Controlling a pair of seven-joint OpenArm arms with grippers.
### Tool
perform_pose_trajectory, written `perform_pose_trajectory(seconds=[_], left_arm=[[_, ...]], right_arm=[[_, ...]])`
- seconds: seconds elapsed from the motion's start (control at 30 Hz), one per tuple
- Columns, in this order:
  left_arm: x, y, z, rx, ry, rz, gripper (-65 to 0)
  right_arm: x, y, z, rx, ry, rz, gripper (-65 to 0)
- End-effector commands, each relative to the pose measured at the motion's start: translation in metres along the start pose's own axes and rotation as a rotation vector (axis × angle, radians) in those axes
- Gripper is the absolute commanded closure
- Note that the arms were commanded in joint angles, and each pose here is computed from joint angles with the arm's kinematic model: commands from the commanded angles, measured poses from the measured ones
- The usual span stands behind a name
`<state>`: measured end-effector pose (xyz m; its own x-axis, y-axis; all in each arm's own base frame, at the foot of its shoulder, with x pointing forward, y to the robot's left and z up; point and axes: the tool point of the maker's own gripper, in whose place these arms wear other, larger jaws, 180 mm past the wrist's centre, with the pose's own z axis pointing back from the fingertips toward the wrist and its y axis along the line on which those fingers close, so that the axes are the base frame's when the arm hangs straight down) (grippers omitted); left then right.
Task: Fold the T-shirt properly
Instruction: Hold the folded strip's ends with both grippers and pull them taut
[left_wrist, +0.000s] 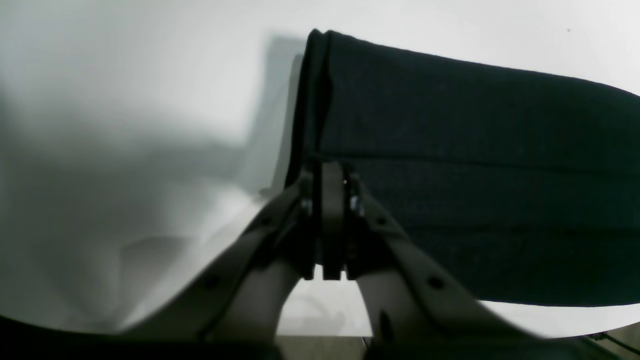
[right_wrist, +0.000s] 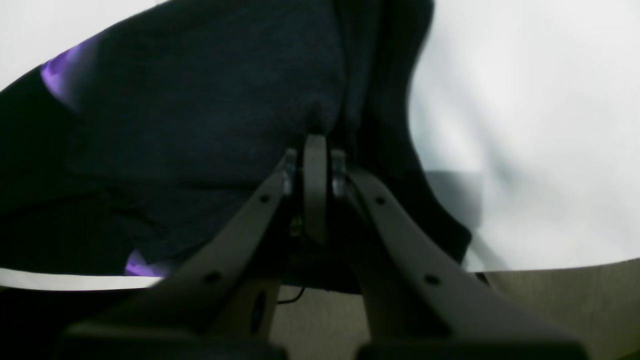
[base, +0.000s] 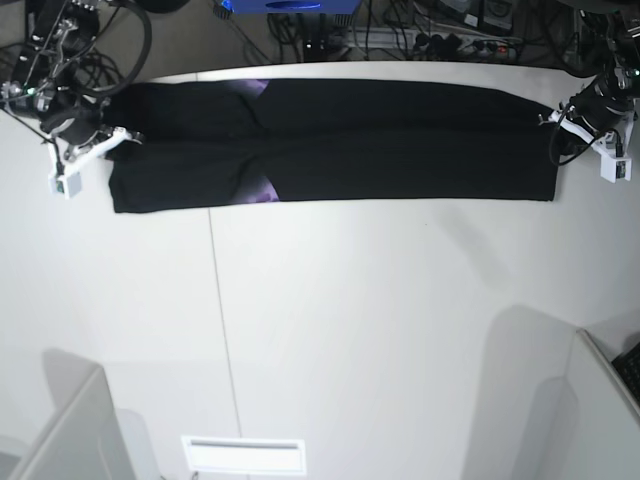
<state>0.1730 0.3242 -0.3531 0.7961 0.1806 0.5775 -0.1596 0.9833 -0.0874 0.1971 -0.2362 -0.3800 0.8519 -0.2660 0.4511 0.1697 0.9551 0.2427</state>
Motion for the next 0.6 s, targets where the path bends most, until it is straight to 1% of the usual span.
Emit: perform_pose_trajectory(seconds=[0.0,0.1,0.27,0.37,0.43,0.47,0.5,0.53,0.57], left_arm=[[0.013,0.000,0.002,0.006,-0.038,-0.022,0.0],[0.009,-0.006,-0.001,-0.011,-0.016,-0.040,0.0],[0.008,-0.006,-0.001,-0.011,-0.016,-0.039,0.0],[0.009,-0.005,-0.001,-0.009,-0.017,-0.040,0.0],[0.009,-0.004,0.000,-0.006,-0.017,-0.039,0.0],[0.009,-0.003,0.000,-0.004,-0.019,-0.038,0.0],[0.009,-0.003,0.000,-0.002,-0.018,-0.037,0.0],[0.009,-0.002,0.001,-0.001,-0.019,-0.037,-4.6],[0.009,-0.002,0.001,-0.001,-0.019,-0.037,-10.4]], right_arm=[[0.012,-0.002,0.005,-0.007,-0.039,0.017,0.0],[0.011,-0.002,0.005,-0.007,-0.038,0.015,0.0],[0.000,-0.007,0.001,-0.012,-0.004,-0.004,0.0],[-0.001,-0.009,0.001,-0.016,-0.003,-0.012,0.0],[-0.005,-0.010,0.001,-0.019,0.003,-0.013,-12.8],[-0.005,-0.010,0.002,-0.020,0.004,-0.012,-18.3],[-0.005,-0.011,0.002,-0.021,0.003,-0.013,-22.5],[-0.006,-0.011,0.002,-0.022,0.004,-0.013,-26.0],[-0.007,-0.012,0.002,-0.023,0.004,-0.015,-27.8]])
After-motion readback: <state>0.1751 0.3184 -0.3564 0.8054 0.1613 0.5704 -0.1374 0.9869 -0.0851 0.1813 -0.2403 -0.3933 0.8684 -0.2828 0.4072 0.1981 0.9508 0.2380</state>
